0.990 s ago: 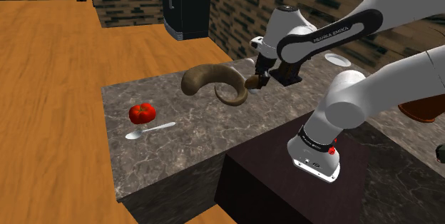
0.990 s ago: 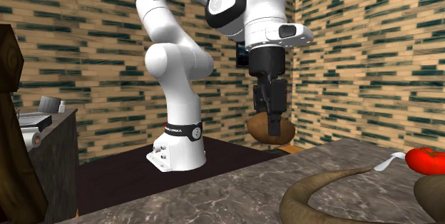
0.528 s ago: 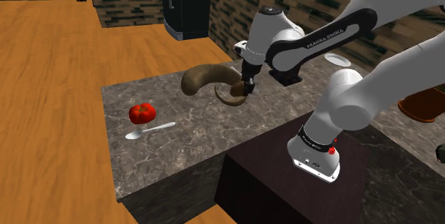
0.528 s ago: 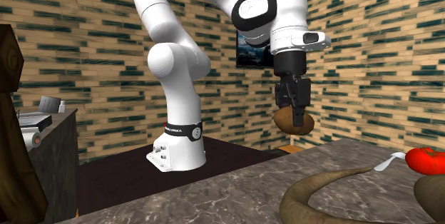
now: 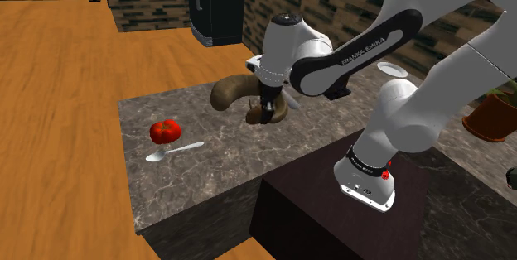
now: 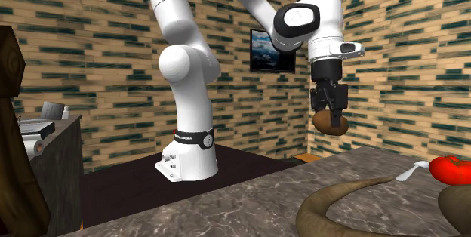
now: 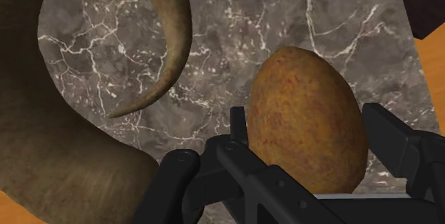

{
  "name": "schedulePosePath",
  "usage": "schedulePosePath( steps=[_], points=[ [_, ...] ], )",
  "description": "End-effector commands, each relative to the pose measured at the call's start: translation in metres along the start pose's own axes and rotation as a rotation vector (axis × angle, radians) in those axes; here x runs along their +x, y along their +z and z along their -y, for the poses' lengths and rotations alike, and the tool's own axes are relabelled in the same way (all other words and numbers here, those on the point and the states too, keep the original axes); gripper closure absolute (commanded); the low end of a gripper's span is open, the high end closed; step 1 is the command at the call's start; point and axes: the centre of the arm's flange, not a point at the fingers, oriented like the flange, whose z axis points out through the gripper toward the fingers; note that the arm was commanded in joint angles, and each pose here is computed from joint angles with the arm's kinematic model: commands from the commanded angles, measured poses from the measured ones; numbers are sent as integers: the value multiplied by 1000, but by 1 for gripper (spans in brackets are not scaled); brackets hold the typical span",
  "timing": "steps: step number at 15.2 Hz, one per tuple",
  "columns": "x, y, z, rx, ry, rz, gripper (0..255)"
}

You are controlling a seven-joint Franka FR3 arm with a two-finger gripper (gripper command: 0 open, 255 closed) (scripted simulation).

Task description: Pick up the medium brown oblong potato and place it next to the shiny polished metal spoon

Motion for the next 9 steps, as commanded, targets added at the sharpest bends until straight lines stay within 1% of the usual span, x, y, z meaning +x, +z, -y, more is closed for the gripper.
schedulePosePath(
  steps=[1, 9],
  points=[
    [21, -1, 16, 1, 1, -1, 255],
    [104, -8, 81, 1, 1, -1, 255]
  ],
)
